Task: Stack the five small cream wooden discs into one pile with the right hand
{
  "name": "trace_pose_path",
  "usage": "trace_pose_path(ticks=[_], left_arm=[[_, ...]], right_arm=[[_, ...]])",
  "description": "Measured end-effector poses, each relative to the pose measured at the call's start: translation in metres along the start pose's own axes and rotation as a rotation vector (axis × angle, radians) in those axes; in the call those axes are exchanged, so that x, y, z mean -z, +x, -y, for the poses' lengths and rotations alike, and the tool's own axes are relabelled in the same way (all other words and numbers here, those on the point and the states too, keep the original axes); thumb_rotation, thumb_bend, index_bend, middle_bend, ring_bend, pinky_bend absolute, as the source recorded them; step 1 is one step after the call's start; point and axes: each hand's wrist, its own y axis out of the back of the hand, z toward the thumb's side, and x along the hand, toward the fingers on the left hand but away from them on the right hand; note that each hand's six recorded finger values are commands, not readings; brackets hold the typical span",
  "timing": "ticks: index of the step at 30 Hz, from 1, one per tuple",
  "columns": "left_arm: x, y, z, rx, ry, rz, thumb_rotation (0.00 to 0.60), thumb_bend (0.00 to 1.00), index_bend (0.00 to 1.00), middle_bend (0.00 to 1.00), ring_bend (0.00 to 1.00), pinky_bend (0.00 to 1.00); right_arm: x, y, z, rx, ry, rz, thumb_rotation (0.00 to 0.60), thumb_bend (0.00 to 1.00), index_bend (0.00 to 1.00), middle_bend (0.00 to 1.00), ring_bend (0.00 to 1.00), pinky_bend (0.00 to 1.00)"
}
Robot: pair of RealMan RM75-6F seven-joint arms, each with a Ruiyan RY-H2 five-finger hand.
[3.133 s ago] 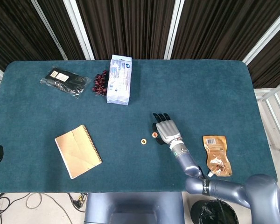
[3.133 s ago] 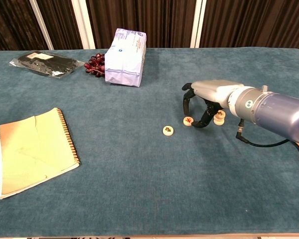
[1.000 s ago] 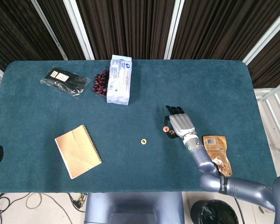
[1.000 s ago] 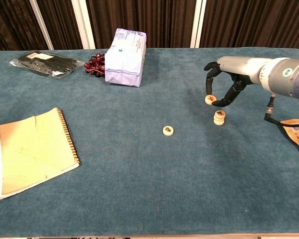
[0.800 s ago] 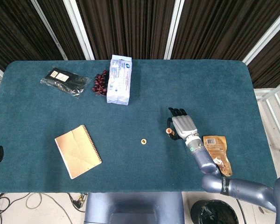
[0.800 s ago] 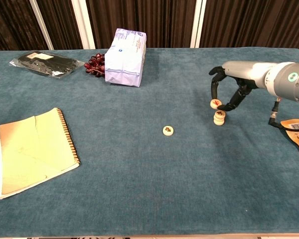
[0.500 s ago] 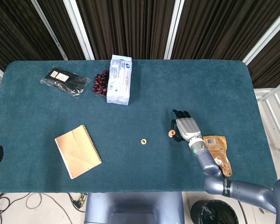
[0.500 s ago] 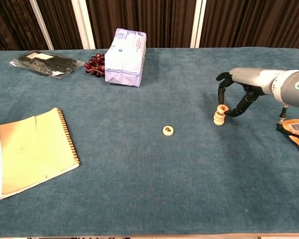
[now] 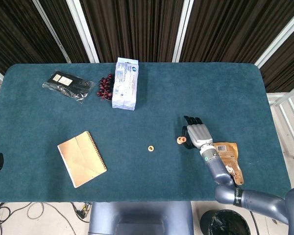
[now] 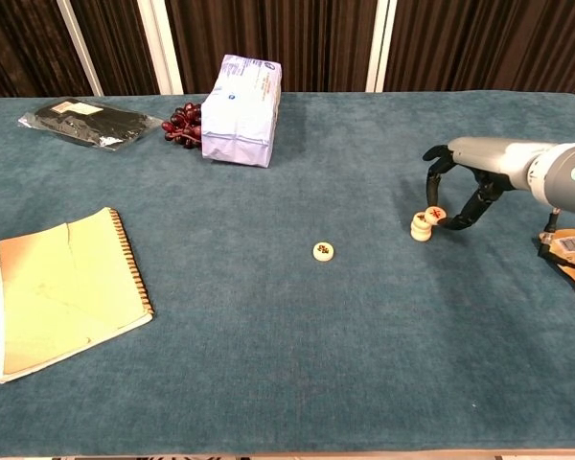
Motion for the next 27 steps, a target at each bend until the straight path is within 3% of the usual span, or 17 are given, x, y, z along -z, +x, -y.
trace_pose_path(ticks=[27], left_arm=[[0.0,0.0004,-0.0003,-0.002,0.005,0.002,0.6,0.49,0.16,0.0,0.0,0.0]], right_arm=[[-0.0072,-0.0045,0.0017,0.005,0.011,-0.004,0.6,0.41,0.56,0.0,0.0,0.0]])
